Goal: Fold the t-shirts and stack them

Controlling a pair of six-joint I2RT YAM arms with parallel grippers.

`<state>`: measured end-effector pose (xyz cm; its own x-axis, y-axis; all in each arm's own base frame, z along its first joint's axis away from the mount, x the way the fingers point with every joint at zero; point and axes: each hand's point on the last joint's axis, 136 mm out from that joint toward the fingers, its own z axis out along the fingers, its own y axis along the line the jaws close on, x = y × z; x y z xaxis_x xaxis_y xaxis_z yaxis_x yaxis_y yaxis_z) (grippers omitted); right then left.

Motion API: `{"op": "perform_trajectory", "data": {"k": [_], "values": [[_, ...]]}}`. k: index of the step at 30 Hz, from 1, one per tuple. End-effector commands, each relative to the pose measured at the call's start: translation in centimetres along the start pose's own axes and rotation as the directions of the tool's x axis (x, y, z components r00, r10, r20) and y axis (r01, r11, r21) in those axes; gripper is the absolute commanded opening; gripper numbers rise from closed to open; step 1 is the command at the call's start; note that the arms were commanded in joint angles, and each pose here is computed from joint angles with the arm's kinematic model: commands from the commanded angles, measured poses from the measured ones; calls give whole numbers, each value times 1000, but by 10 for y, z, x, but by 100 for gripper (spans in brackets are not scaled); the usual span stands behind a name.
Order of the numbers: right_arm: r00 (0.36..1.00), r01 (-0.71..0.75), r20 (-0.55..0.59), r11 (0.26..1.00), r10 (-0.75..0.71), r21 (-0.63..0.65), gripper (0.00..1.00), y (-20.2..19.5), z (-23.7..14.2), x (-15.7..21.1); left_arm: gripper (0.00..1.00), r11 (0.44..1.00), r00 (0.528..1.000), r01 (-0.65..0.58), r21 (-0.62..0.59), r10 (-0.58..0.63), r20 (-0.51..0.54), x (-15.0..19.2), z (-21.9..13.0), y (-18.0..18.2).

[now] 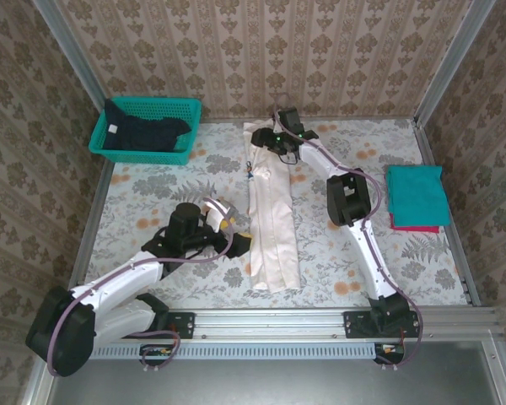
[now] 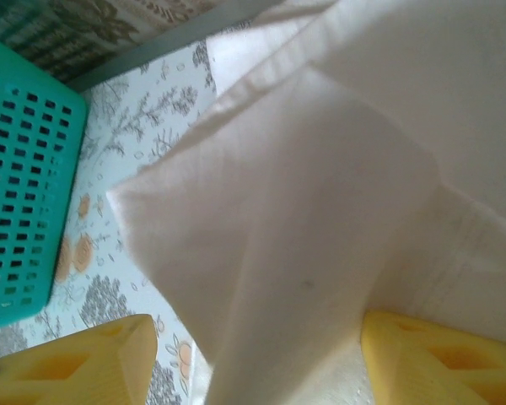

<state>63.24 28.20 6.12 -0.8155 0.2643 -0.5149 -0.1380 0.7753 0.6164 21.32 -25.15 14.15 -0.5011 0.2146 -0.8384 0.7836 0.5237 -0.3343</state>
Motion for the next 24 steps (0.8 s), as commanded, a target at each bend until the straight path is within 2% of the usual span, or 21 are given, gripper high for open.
{"op": "perform_trajectory", "data": {"k": [1,4,7,10,17,21,23,24], "values": [[993,116,28,993,-116,8,66,32,-49,-14,99,1000,1000,0,-20,0,6,4,0,6],[975,205,78,977,-209,58,66,34,-83,-12,100,1000,1000,-13,-15,13,0,4,0,7],[946,286,130,953,-298,103,67,35,-122,-2,100,997,997,-80,12,80,3,3,0,3],[913,365,144,921,-382,134,69,30,-157,22,100,992,992,-130,2,130,5,1,-5,3],[810,569,76,810,-582,140,76,21,-220,107,100,977,977,-211,-11,211,39,-6,-16,-1],[763,645,9,762,-647,63,78,28,-243,156,100,976,975,-218,-24,219,47,-10,-17,0],[704,710,-47,705,-708,9,80,34,-250,187,100,976,975,-217,-25,218,48,-10,-17,0],[650,758,-47,651,-759,-34,80,45,-258,201,100,976,975,-218,-27,219,47,-11,-18,0]]}}
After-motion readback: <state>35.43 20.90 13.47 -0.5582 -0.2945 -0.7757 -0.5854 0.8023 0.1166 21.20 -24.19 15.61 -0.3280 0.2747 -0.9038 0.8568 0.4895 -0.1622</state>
